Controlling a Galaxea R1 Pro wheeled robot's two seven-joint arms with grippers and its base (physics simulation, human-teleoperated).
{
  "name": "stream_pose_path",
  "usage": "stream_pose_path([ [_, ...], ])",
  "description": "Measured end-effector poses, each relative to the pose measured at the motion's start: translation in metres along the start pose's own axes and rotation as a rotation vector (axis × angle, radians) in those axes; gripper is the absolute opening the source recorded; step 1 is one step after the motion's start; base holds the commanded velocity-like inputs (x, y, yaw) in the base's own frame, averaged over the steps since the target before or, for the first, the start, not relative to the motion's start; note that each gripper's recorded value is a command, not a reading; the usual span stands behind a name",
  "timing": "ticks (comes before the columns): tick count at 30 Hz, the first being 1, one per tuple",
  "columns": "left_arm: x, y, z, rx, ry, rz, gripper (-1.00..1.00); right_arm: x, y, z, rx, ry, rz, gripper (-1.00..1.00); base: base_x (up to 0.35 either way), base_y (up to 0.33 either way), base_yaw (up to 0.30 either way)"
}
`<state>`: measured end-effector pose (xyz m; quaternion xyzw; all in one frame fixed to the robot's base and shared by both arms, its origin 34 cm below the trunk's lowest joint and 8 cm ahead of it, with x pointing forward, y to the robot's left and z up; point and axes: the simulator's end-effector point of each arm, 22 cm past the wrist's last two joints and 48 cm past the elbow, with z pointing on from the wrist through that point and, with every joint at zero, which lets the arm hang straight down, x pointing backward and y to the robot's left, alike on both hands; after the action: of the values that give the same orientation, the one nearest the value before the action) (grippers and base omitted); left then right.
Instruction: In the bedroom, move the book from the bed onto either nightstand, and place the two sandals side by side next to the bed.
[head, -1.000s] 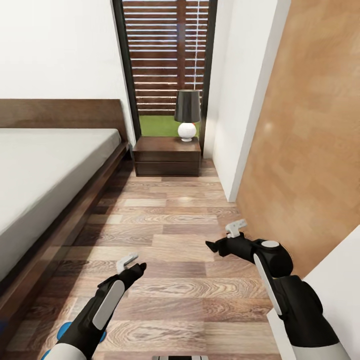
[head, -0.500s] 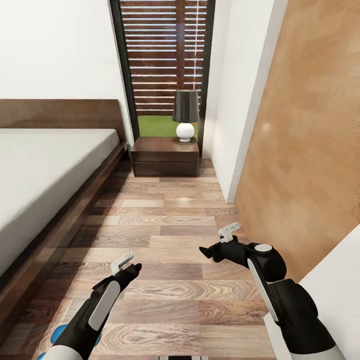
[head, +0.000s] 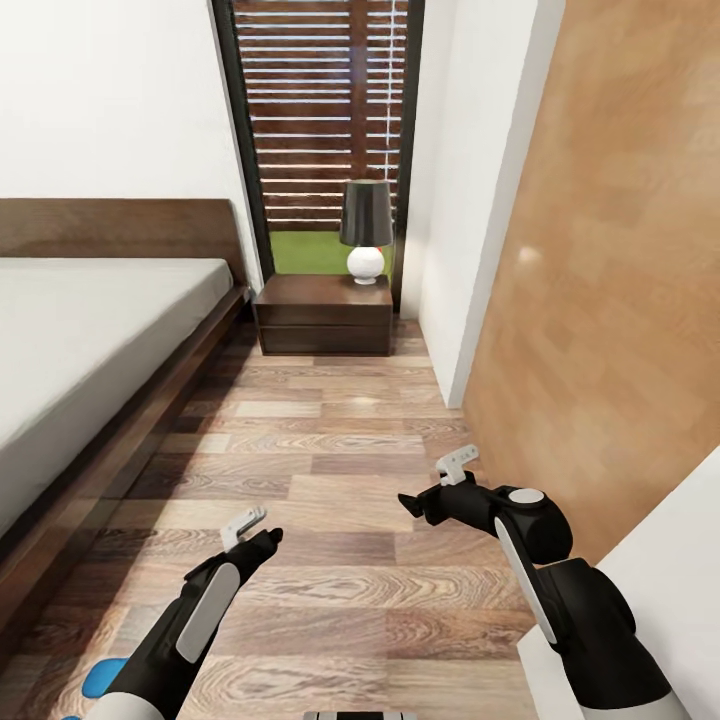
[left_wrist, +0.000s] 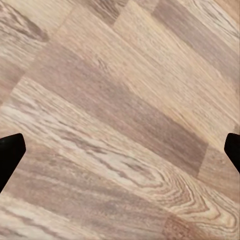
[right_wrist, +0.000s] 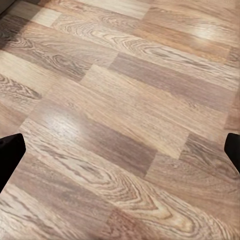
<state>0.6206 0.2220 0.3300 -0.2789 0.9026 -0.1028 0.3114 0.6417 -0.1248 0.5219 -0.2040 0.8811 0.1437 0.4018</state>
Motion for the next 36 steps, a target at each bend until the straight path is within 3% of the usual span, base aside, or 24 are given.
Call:
stream_pose_path([
  [27, -0.0015, -0.0005, -0.0012, 0.003, -0.004, -0.001, 1.0, -0.0009, -0.0007, -0.0006, 0.005, -0.003, -0.003, 1.0, 0.303, 0.0, 0.0],
  [36, -0.0008, -0.0012, -0.0012, 0.004, -0.003, 0.001, 1.0, -0.0008, -0.001, -0.0005, 0.007, -0.002, -0.003, 1.0, 0.324, 0.0, 0.104],
])
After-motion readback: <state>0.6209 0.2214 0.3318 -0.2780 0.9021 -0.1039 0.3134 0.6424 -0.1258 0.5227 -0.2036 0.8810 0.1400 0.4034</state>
